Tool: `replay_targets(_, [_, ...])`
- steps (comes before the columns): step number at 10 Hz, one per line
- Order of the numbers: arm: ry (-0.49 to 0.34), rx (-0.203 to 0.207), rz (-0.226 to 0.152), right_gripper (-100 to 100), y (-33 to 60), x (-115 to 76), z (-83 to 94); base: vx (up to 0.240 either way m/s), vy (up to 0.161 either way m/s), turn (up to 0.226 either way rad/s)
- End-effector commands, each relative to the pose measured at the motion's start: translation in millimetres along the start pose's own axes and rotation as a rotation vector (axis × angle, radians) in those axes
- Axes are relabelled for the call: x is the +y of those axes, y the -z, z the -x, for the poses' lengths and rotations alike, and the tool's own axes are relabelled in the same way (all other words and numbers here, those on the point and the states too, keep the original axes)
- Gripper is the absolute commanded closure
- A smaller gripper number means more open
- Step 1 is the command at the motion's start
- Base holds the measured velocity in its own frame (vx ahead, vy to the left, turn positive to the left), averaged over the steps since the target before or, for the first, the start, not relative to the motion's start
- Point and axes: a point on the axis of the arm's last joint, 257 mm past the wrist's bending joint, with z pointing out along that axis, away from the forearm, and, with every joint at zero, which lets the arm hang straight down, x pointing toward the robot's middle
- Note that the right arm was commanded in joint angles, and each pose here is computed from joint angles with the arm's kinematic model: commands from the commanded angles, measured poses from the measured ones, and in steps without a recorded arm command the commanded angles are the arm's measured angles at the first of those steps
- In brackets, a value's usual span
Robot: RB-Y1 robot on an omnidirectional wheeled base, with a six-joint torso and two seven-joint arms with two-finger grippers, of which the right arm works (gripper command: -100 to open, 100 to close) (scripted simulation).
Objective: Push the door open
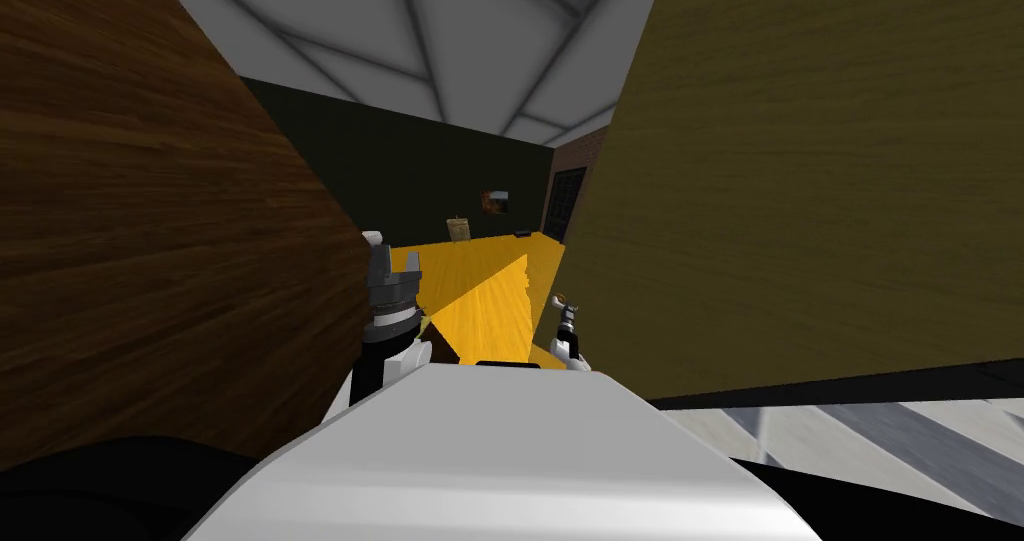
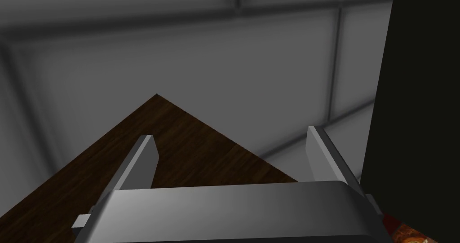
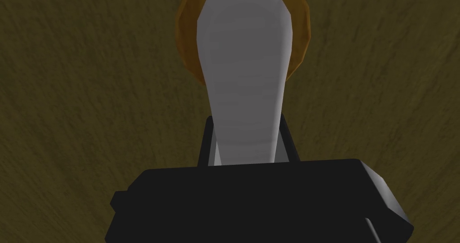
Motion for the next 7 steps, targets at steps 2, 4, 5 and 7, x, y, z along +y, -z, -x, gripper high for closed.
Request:
replay_targets(2, [0.004, -0.046, 0.018, 100, -8.5, 6.5, 21.2, 0.207, 0.008, -0.033])
replay_targets(4, [0.001, -0.078, 0.017, 100, -8.7, 6.4, 32.5, 0.213, 0.025, -0.046])
replay_targets(5, [0.001, -0.078, 0.017, 100, -8.7, 6.4, 32.5, 0.131, 0.025, -0.03])
replay_targets(7, [-0.011, -0.116, 0.013, 100, -6.8, 4.3, 42.8, 0.18, 0.017, -0.045])
